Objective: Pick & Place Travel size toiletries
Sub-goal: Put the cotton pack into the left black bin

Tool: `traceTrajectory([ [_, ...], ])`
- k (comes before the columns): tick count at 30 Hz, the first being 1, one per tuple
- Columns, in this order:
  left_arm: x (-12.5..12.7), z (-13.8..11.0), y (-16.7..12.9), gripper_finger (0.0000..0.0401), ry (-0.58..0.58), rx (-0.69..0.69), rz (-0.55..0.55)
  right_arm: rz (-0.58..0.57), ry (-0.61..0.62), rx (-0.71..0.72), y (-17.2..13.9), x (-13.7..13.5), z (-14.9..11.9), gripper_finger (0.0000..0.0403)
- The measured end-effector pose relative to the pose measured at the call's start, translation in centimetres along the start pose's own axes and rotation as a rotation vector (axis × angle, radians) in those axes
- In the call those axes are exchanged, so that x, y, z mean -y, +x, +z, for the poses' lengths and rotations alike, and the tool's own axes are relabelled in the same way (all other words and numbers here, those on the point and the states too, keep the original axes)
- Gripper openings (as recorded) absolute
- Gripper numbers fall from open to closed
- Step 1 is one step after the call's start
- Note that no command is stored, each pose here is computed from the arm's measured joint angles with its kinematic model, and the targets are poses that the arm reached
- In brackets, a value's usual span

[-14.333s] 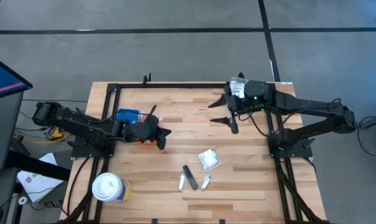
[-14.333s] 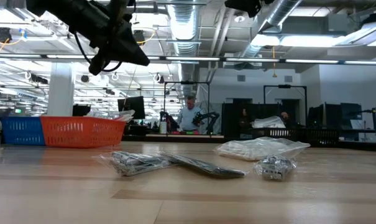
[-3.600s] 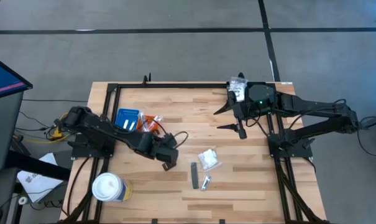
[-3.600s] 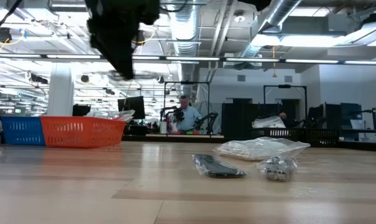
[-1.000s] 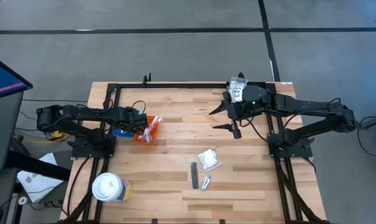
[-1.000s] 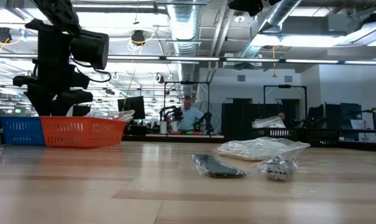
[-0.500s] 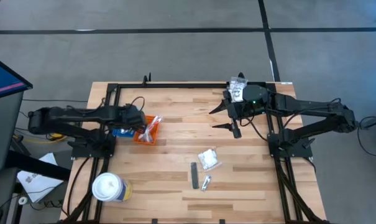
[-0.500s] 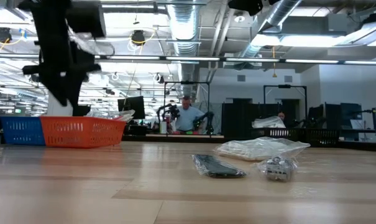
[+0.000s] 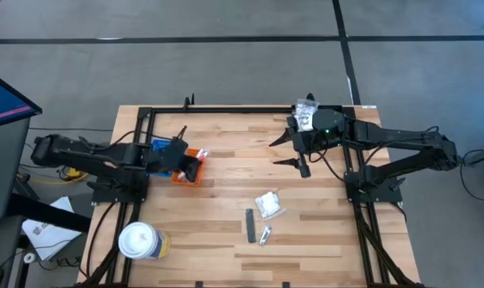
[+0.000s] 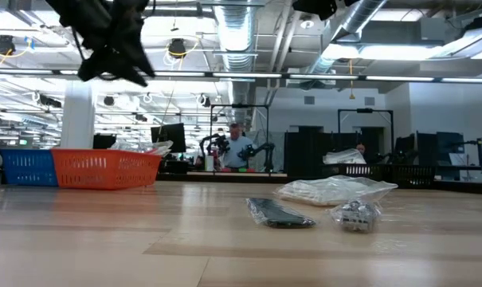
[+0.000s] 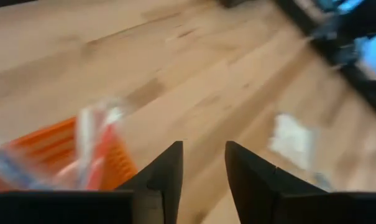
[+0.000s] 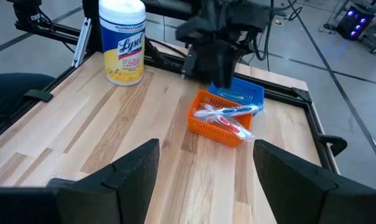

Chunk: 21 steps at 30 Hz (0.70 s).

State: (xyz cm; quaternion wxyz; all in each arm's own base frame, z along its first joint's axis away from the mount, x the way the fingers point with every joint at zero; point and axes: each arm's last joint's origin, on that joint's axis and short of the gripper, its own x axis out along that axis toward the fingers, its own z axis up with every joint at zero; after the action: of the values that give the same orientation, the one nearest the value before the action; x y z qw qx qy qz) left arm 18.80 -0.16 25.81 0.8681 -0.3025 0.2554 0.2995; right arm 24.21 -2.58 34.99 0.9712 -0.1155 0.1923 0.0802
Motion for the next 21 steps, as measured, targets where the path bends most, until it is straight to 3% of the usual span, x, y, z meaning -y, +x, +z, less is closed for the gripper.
traceTrajectory([
  [10, 2.7, -0.4, 0.0, 0.0099, 0.050, 0.059, -0.172, 0.002, 0.002, -0.004, 0.0, 0.0, 0.0, 0.0255],
  [21, 5.6, -1.5, 1.0, 0.0092, 0.182, 0.106, -0.306, 0.012, 0.030, -0.028, 0.0, -0.2, -0.2, 0.0255],
])
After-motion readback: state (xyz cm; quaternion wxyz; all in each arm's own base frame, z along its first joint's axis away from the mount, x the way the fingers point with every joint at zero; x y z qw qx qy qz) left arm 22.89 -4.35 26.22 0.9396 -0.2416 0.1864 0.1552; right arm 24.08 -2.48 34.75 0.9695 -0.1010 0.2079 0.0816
